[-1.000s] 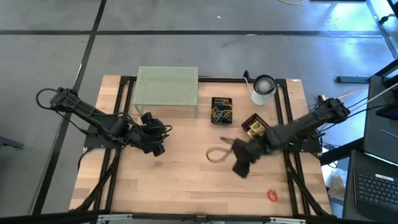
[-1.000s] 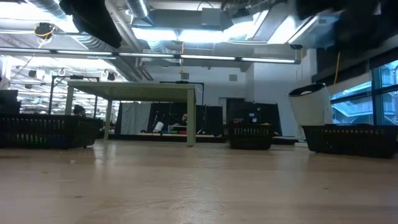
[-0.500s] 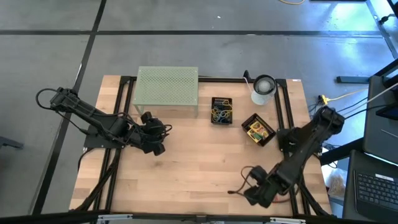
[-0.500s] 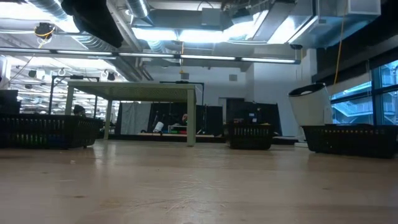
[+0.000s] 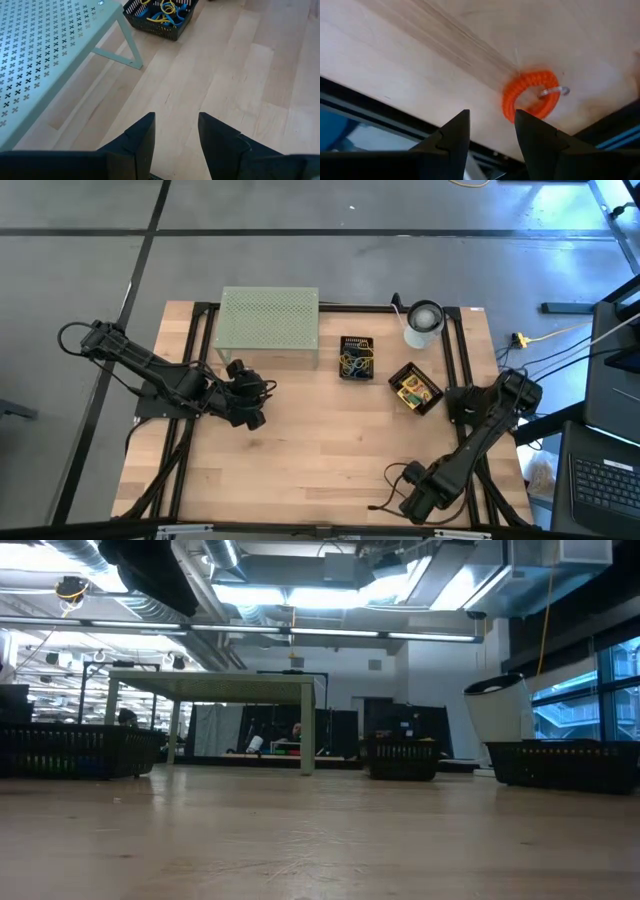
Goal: Pick & Place Office Desk Supplies
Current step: Put the orange spring rubber band into the left black bin
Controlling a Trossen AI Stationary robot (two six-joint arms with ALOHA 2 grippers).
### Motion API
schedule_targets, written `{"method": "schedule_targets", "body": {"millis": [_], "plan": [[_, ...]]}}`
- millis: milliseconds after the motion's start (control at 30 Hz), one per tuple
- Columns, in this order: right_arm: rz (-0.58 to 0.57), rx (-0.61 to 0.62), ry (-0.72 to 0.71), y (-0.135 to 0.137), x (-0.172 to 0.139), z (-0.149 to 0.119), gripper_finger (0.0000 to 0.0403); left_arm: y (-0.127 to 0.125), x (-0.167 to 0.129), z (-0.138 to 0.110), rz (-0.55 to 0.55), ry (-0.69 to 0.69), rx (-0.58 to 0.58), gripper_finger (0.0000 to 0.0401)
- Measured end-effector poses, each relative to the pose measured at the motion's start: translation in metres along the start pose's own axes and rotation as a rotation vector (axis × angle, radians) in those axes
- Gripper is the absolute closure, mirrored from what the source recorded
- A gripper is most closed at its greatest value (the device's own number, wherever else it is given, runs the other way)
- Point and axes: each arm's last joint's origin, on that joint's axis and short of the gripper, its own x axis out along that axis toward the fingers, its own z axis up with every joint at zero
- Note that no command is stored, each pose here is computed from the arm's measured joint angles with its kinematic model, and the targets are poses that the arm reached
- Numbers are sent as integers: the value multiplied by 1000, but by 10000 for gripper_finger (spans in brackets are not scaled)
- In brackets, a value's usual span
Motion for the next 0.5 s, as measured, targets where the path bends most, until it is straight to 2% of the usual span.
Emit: {"method": "schedule_targets", "body": {"millis": [200, 400, 500], "plan": [[-28, -64, 1, 2, 8, 2, 246, 0, 0, 0, 0, 0, 0, 258], [-65, -58, 5, -5, 17, 5, 246, 0, 0, 0, 0, 0, 0, 258], [-95, -51, 56, -13, 27, 8, 246, 0, 0, 0, 0, 0, 0, 258]]}}
